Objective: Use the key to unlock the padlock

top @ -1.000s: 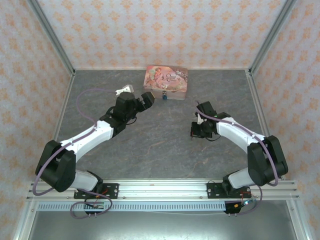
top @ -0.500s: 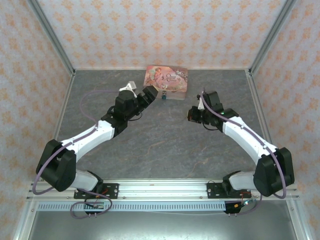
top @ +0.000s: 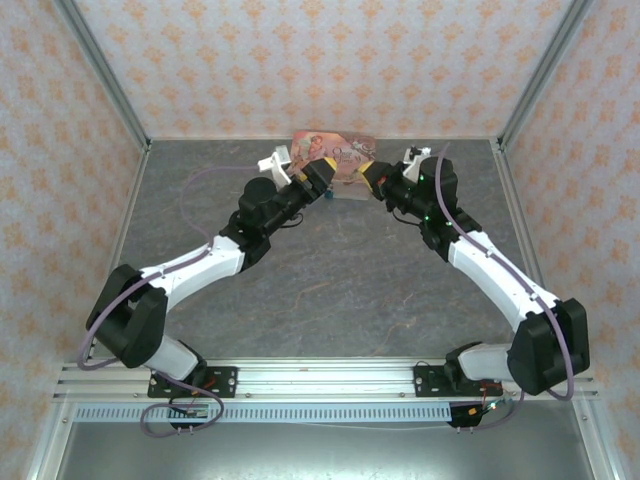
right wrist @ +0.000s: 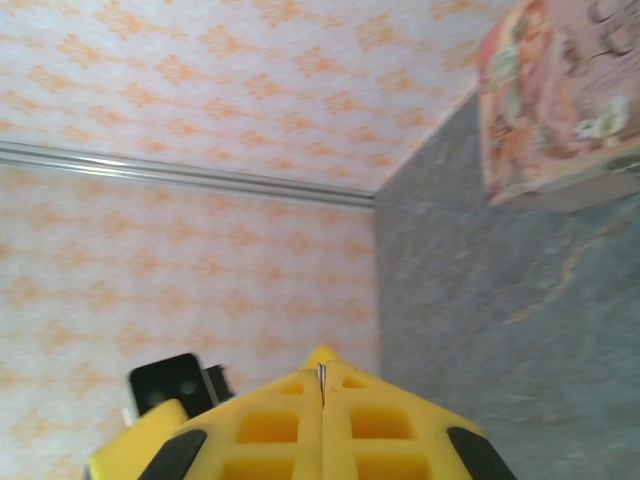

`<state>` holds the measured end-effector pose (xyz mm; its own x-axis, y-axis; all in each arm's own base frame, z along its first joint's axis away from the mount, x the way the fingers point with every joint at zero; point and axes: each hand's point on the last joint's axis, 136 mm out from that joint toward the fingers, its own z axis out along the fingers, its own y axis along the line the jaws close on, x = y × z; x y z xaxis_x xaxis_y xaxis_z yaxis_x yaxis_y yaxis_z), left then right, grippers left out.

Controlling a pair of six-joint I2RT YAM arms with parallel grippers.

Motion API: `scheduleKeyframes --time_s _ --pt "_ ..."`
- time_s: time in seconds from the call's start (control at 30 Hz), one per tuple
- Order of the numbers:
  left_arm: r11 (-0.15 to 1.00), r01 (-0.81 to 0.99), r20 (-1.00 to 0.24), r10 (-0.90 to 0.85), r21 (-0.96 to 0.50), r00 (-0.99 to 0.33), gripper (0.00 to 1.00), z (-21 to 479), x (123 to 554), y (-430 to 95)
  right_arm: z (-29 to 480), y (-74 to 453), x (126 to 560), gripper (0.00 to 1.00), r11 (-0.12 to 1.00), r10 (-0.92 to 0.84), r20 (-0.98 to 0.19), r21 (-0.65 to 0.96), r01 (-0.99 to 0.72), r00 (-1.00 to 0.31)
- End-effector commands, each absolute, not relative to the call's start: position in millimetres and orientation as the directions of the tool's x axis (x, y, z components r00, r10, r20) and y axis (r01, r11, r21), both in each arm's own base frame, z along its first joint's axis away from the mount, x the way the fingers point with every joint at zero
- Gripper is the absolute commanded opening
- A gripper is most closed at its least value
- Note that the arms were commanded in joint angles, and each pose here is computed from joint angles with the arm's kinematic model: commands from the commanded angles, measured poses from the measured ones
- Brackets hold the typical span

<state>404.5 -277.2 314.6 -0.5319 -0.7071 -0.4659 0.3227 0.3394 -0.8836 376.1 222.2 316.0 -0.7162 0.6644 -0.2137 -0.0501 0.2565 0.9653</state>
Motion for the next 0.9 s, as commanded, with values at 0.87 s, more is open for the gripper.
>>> scheduleKeyframes --time_s 0.87 --pt "0.218 0.423 -0.442 -0.704 -0.879 -0.556 0.40 349 406 -323 333 226 373 0.00 0.110 0.678 -0.089 0.994 -0.019 -0.730"
